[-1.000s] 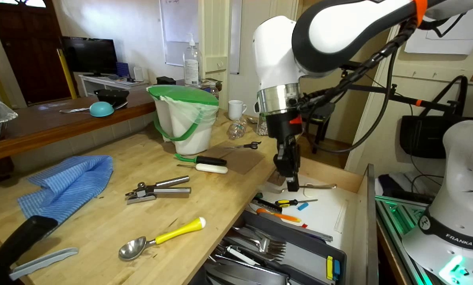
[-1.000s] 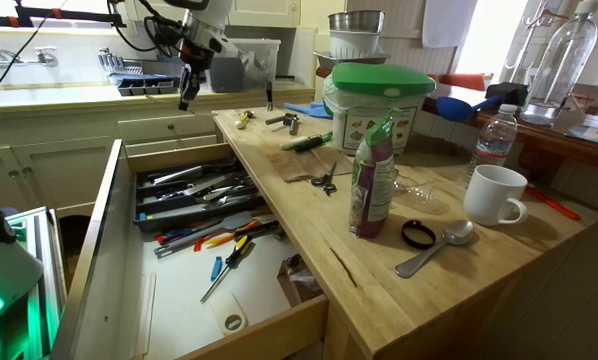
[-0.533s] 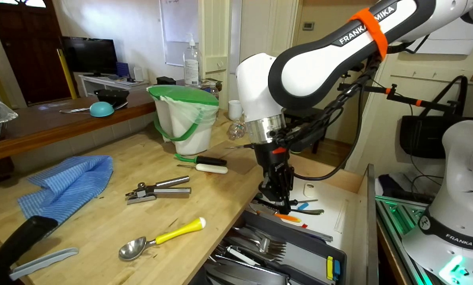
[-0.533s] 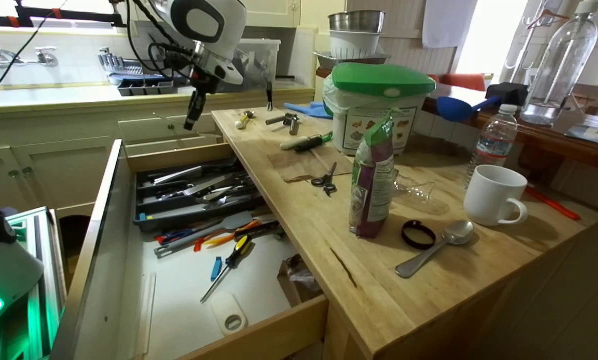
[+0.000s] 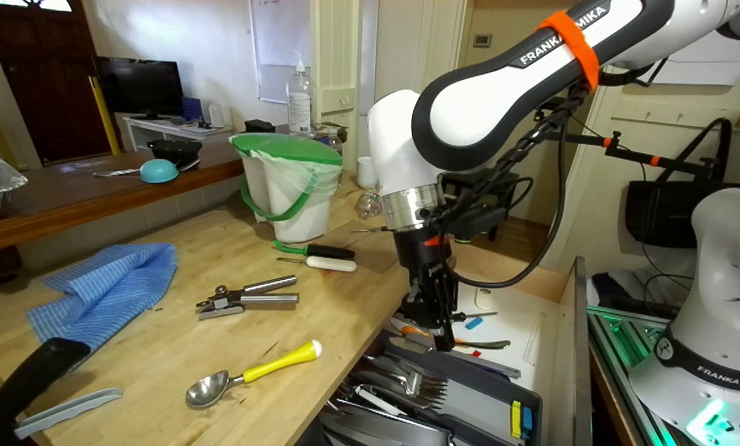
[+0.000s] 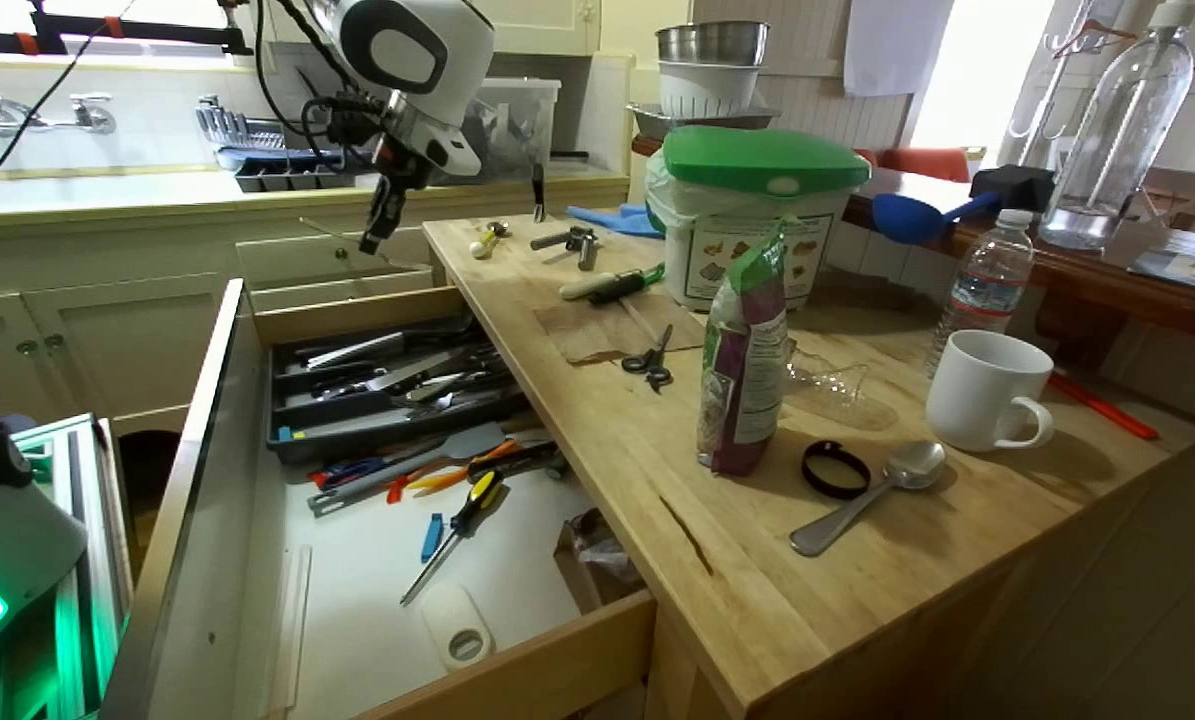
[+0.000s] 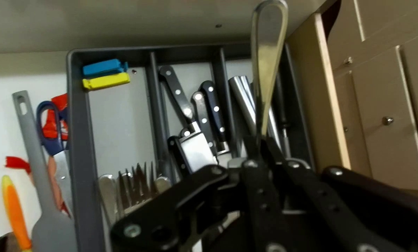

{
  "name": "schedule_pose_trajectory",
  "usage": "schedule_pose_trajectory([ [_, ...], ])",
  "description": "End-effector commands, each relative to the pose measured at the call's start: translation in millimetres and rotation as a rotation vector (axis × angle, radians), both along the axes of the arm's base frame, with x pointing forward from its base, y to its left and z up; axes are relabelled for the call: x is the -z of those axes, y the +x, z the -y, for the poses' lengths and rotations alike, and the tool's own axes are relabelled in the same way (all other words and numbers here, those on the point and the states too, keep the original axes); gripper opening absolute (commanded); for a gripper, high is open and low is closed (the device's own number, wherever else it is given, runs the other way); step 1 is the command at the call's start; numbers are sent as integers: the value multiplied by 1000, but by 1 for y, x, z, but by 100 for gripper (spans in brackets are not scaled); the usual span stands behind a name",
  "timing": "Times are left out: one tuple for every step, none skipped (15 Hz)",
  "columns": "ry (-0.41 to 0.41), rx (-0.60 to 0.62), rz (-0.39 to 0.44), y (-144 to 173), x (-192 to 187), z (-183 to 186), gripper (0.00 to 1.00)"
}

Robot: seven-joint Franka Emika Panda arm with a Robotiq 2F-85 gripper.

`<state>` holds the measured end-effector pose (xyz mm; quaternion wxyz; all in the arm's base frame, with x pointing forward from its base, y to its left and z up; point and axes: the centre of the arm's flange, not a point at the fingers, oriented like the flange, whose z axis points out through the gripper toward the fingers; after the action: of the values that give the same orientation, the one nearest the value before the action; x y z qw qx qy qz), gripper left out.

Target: Put the knife in the drawer

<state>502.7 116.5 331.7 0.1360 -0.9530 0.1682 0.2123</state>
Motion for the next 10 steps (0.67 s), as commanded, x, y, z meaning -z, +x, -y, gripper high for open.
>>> schedule_pose_trajectory([
  [107,-31,-60,-4,28,-24,2],
  [114,-35,-85,-7,38,-29,2],
  [120,-34,-109,-10,45,-31,2],
  [102,-29,-127,-13,54,-32,2],
  [95,-29,-147,-15,61,-31,2],
  [74,-27,-158,-17,69,-29,2],
  [46,-25,-159,-18,76,-27,2],
  [5,-37,-146,-18,82,-24,2],
  [-16,-46,-145,-18,87,-23,2],
  [-34,-62,-130,-18,90,-22,2],
])
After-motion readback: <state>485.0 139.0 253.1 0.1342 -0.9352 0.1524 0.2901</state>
